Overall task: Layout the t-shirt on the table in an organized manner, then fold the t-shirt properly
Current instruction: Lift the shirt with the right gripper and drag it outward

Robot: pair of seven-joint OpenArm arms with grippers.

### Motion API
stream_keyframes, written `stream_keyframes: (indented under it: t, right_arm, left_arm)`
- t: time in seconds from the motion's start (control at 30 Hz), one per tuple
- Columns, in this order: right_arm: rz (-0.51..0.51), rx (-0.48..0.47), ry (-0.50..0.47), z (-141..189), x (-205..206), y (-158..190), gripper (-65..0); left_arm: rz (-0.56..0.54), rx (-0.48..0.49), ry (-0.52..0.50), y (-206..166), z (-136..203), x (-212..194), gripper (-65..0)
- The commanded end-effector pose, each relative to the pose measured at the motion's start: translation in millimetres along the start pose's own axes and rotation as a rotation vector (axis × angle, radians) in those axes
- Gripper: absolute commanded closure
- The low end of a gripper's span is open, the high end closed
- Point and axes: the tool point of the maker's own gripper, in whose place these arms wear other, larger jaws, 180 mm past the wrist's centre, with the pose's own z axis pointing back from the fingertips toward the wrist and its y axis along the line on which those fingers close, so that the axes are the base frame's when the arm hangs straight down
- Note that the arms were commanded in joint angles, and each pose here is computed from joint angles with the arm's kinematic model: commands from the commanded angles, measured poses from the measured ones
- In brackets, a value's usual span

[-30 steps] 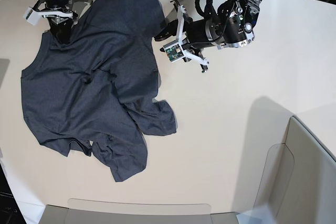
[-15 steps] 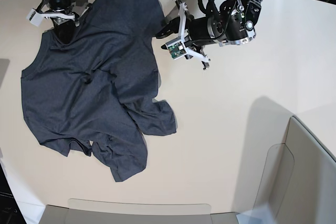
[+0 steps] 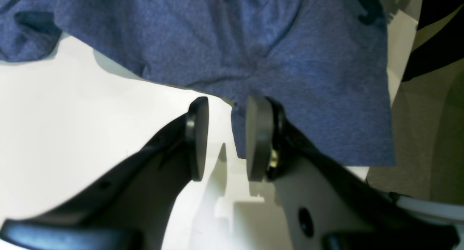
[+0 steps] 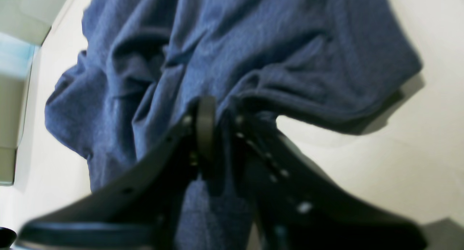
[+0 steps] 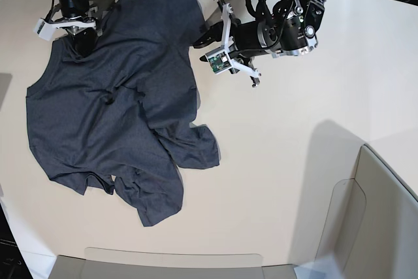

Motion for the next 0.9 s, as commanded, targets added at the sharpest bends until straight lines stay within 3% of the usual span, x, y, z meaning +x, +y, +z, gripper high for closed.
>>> stream_keyframes:
  t: [0.0, 0.2, 0.3, 0.67, 0.77, 0.87]
  right_arm:
    - [0.011, 0.024, -0.037, 1.9, 11.9, 6.1, -13.8]
    - [-0.013, 0.022, -0.03, 2.5, 5.1, 8.6, -34.3]
    - [-0.016, 0.022, -0.027, 2.2, 3.6, 8.5, -39.2]
    - [-0.072, 0.027, -0.022, -17.6, -3.6, 6.1, -38.6]
    - [-0.152, 0.03, -0.011, -18.7, -13.6, -0.6, -32.9]
    - [-0.191, 0.035, -0.01, -17.6, -16.0, -3.7, -20.6]
  left_arm:
    - [-0.012, 0.001, -0.04, 0.7, 3.0, 10.6, -17.9]
    - [-0.006, -0.002, -0.032, 0.9, 1.7, 7.9, -17.9]
    - [0.004, -0.006, -0.023, 1.2, -0.2, 4.2, -17.9]
    - [0.002, -0.003, -0.002, 4.9, 1.5, -4.3, -17.8]
    - [0.001, -0.001, -0.001, 5.9, 2.0, -4.4, -17.8]
    - [0.0, 0.0, -0.002, 6.4, 2.0, -4.0, -17.8]
